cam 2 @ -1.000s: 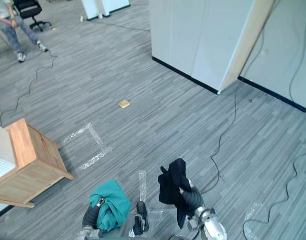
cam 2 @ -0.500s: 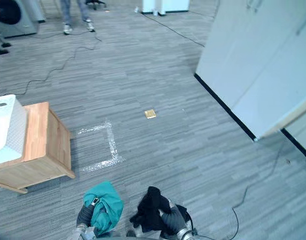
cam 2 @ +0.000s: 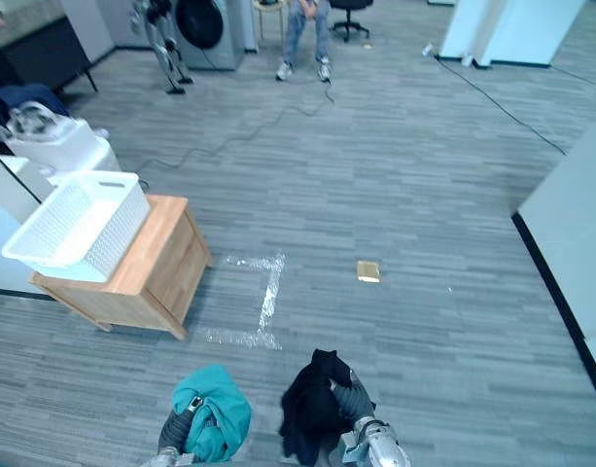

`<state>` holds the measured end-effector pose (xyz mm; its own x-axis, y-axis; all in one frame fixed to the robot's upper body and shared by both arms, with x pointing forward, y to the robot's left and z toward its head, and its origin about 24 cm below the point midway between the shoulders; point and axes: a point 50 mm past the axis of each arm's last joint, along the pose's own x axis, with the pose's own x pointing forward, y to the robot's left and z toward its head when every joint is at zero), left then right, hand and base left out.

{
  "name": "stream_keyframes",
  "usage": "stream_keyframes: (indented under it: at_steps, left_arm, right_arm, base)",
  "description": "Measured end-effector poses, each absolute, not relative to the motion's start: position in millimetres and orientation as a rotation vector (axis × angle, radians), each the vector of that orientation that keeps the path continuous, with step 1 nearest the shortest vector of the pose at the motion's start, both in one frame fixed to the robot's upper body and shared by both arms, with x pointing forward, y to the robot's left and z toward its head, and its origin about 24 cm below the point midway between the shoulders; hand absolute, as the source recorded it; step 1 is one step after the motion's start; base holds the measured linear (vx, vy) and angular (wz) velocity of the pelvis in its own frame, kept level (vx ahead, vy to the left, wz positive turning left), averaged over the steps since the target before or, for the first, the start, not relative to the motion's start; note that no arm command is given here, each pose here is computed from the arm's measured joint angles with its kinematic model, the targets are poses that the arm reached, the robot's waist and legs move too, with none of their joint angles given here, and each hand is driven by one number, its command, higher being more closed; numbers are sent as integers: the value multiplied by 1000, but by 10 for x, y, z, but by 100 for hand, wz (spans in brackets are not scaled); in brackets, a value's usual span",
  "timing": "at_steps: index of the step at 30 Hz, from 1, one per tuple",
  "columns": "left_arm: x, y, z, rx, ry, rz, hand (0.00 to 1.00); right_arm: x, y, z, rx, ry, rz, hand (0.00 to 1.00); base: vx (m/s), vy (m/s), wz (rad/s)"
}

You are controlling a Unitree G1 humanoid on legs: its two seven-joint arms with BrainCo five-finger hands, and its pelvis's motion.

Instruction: Tidy the bed and pick cloth on bed and put in laundry

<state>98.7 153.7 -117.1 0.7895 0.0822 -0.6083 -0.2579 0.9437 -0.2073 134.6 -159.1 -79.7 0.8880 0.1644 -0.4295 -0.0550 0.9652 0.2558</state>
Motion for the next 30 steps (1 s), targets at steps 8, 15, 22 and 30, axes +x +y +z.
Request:
stream_keyframes:
  at_steps: [8, 15, 22, 30]
  left_arm:
    - [1075, 1455, -1051, -351, 593, 138, 100]
    - [1237, 1444, -954, -351, 554, 91, 100]
    - [1118, 1388, -1006, -336, 610, 73, 100]
    - [1081, 1445, -1035, -275, 644, 83, 100]
  right_arm:
    - [1245, -1791, -724, 252, 455, 35, 100]
    - [1376, -1669, -620, 289, 392, 51, 100]
    - [1232, -1667, -742, 280, 459, 33, 100]
    - [1163, -1502, -779, 260, 489, 94, 100]
  base:
    - [356, -29, -13]
    - [378, 68, 34]
    - [253, 75, 14]
    - [359, 3, 96]
